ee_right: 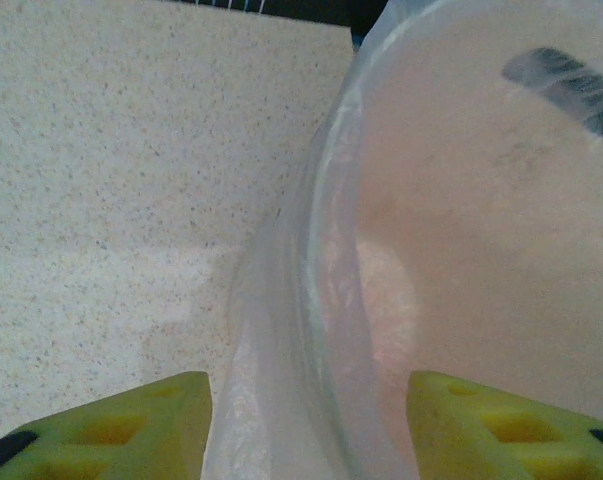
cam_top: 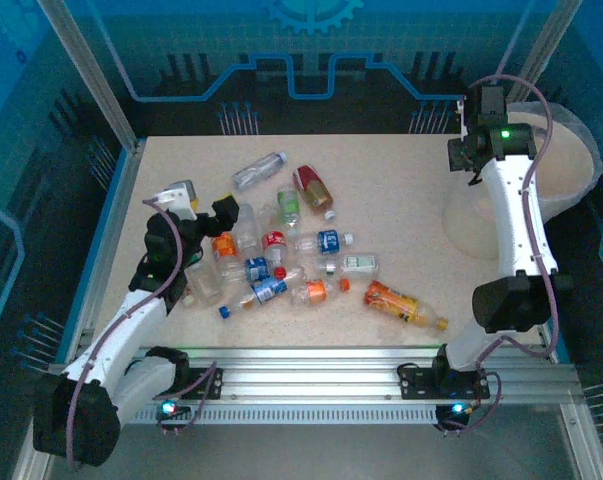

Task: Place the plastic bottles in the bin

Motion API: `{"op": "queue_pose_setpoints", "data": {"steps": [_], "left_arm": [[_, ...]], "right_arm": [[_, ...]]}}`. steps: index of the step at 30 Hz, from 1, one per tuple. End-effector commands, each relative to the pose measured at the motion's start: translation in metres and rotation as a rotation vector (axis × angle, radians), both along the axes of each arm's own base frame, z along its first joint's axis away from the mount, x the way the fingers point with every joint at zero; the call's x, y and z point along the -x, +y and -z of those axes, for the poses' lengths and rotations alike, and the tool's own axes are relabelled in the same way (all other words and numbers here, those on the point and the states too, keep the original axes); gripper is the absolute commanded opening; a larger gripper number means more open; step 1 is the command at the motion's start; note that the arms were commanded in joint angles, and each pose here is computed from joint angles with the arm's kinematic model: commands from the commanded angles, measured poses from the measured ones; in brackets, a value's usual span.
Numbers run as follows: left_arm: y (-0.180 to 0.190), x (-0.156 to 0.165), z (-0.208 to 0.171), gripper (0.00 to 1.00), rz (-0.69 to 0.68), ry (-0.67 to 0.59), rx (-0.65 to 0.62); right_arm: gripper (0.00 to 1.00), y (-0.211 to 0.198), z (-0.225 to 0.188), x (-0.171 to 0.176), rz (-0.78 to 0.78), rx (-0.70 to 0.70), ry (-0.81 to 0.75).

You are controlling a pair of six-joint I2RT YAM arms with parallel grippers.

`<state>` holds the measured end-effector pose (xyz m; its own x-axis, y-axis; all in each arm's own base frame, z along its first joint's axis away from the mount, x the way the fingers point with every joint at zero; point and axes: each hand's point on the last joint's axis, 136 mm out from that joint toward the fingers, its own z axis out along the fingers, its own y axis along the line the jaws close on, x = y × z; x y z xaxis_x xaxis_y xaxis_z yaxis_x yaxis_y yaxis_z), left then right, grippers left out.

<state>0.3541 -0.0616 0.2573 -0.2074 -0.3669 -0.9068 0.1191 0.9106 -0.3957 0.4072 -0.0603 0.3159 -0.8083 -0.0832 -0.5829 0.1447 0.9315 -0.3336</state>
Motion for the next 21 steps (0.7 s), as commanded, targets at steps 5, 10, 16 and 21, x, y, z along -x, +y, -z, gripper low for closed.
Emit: {"op": "queue_pose_setpoints", "data": {"steps": [5,10,16,21], "left_arm": [[-0.006,0.0,0.001,0.99,0.024,-0.004,0.008],[-0.006,0.0,0.003,0.99,0.024,0.004,0.001],[-0.005,0.0,0.002,0.99,0.022,0.007,-0.009],[-0.005,0.0,0.002,0.99,0.021,0.006,-0.013]], "right_arm": [[0.46,-0.007,0.03,-0.001,0.004,-0.033,0.086],[0.35,-0.004,0.039,-0.006,-0.016,-0.067,0.099],[0.15,0.004,0.042,-0.012,-0.057,-0.119,0.093],[0.02,0.017,0.037,-0.017,-0.115,-0.172,0.075]]}}
